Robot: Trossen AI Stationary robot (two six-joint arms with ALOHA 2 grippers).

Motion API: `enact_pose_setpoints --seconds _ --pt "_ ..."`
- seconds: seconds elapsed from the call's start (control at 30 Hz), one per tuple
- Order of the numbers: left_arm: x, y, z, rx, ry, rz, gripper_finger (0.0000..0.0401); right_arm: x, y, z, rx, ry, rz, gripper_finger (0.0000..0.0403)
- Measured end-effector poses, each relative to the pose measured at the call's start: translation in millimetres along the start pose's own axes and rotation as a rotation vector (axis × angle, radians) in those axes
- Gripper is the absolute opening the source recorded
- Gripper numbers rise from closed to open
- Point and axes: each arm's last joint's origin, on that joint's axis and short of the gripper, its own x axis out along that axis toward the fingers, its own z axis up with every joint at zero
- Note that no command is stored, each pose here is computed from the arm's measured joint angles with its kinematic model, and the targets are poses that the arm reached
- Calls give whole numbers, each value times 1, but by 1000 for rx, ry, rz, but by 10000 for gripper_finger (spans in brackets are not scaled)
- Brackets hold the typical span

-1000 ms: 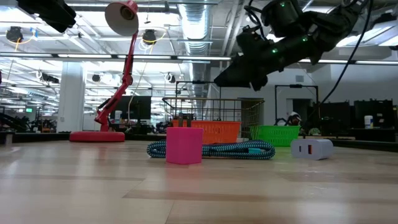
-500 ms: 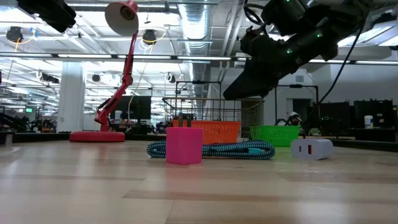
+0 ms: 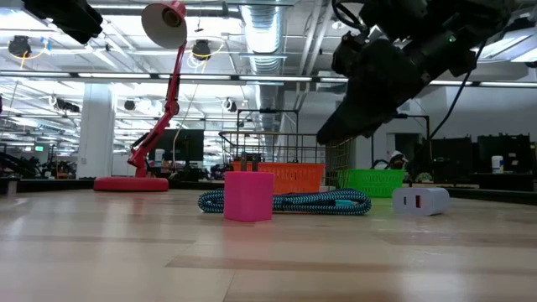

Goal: Pick and place items into bin
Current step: Put the blue charger cable into the green bin

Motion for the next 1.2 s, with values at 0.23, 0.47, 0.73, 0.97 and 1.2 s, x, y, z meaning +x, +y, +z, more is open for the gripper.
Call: enact_pose_setpoints --seconds 0.23,0.47,0.73,0.97,1.2 --pt "0 0 0 1 0 1 0 -1 13 -3 -26 -2 6 82" --pt "0 0 0 0 0 0 0 6 23 -13 -62 6 -80 82" --pt "0 0 0 2 0 0 0 39 23 -39 -8 46 -144 82" --pt "0 0 0 0 0 0 0 58 23 -49 -15 77 -151 82" --pt "0 0 0 -2 0 1 0 59 24 -47 -27 83 -142 82"
